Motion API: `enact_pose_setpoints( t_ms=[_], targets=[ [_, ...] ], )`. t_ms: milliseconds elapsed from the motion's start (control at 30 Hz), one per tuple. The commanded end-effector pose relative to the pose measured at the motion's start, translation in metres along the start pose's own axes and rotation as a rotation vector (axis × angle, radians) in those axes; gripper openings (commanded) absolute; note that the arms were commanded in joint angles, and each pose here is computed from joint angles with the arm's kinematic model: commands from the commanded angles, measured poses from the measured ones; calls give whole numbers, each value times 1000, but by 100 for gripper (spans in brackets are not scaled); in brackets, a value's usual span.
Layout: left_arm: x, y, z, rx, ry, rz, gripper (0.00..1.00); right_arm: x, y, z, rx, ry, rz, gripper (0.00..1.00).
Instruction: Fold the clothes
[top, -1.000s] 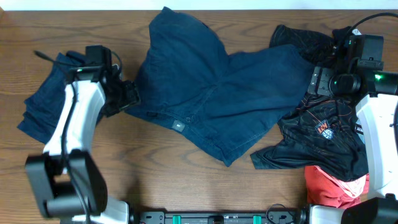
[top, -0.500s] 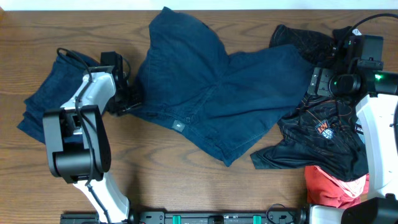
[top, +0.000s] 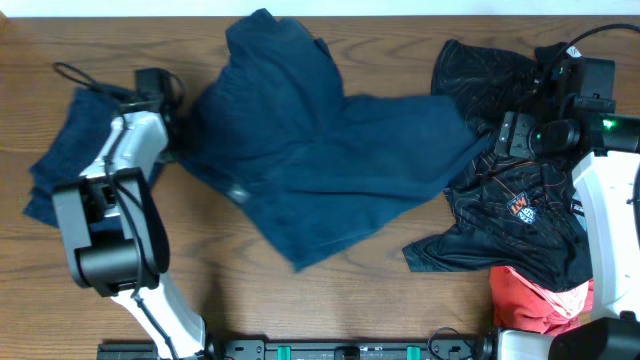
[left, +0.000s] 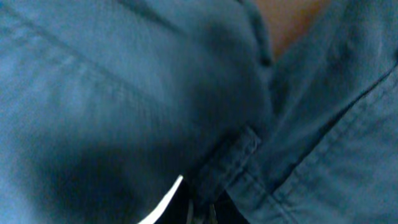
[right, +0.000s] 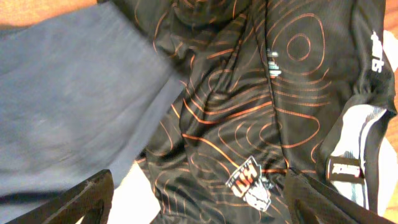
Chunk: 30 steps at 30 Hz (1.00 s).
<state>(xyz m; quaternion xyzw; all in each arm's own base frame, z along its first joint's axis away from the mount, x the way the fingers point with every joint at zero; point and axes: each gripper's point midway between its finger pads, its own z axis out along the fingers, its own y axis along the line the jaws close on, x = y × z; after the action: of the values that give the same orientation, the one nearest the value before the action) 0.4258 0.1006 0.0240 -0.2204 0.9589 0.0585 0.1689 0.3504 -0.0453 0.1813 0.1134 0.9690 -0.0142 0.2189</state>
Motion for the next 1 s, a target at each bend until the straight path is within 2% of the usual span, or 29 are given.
enact_pose_setpoints(
  t_ms=[0,233,333,400,467,500,600,833,967],
  targets=[
    [-31,40,-2,-98,-92,-60,6,2,-2,-4,-6,7,-4,86],
    [-80,66,-31,-98,-194,-130,6,0,-1,-4,-8,-3,-5,86],
    [-98,49,-54,0,-218,-122,7,-1,4,-4,-26,-8,-11,90],
    [-103,25,-69,123,-217,-102,34,0,15,-4,-89,1,-34,92],
    [-98,0,-85,231,-198,-74,66,6,31,-3,-188,25,-83,92],
    [-91,-8,-91,255,-177,-62,78,10,40,-2,-237,46,-94,91],
    [-57,-21,-104,251,-62,-50,94,26,60,6,-337,127,-98,92],
    [74,-31,-127,129,429,-60,96,79,113,29,-469,337,-175,96],
    [127,-35,-132,61,585,-32,97,115,138,51,-454,442,-193,98]
  ],
)
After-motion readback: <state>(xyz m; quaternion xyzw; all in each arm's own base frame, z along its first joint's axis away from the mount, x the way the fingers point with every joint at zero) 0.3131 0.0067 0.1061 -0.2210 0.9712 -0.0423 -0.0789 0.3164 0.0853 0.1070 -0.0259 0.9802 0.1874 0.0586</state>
